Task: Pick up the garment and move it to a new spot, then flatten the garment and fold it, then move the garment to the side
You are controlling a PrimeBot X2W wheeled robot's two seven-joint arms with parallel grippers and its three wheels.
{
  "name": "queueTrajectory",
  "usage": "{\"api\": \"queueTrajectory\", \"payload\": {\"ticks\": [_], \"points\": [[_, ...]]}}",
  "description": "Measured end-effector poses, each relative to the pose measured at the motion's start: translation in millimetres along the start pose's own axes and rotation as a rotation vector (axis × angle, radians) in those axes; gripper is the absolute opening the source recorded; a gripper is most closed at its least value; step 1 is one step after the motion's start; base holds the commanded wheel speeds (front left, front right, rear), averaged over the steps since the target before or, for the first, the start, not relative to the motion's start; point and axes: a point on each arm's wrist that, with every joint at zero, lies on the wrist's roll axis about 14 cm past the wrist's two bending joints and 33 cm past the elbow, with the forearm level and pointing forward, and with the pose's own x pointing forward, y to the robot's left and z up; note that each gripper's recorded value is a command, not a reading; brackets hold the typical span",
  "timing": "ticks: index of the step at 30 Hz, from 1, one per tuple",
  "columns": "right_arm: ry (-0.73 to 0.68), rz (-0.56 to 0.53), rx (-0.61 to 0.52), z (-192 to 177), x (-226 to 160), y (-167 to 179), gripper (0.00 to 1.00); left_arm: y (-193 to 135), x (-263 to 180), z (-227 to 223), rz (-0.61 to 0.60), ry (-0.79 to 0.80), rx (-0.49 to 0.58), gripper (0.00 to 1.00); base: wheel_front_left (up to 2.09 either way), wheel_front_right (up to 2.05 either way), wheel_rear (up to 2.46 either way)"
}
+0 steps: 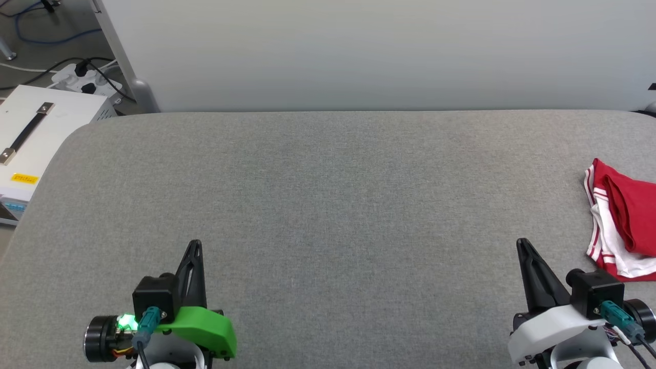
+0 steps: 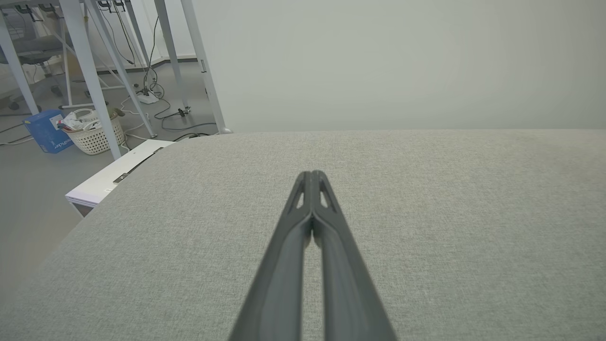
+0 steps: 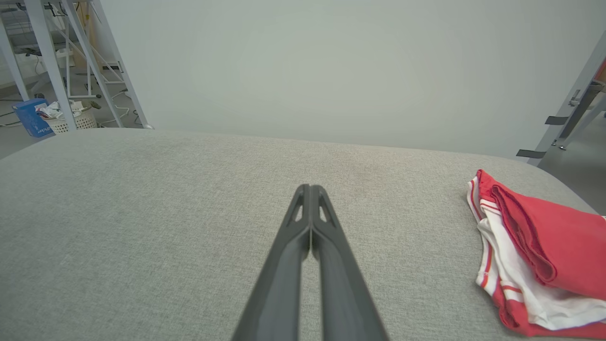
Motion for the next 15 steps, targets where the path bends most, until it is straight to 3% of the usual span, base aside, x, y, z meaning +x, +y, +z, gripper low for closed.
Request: {"api": "queueTrajectory", "payload": {"ticks": [15], "points": [[0.021, 0.002, -0.019, -0.7, 0.5, 0.6, 0.00, 0.6, 0.4, 1.2, 0.003, 0.014, 0.011, 0.00, 0.00, 0.00, 0.00]]}}
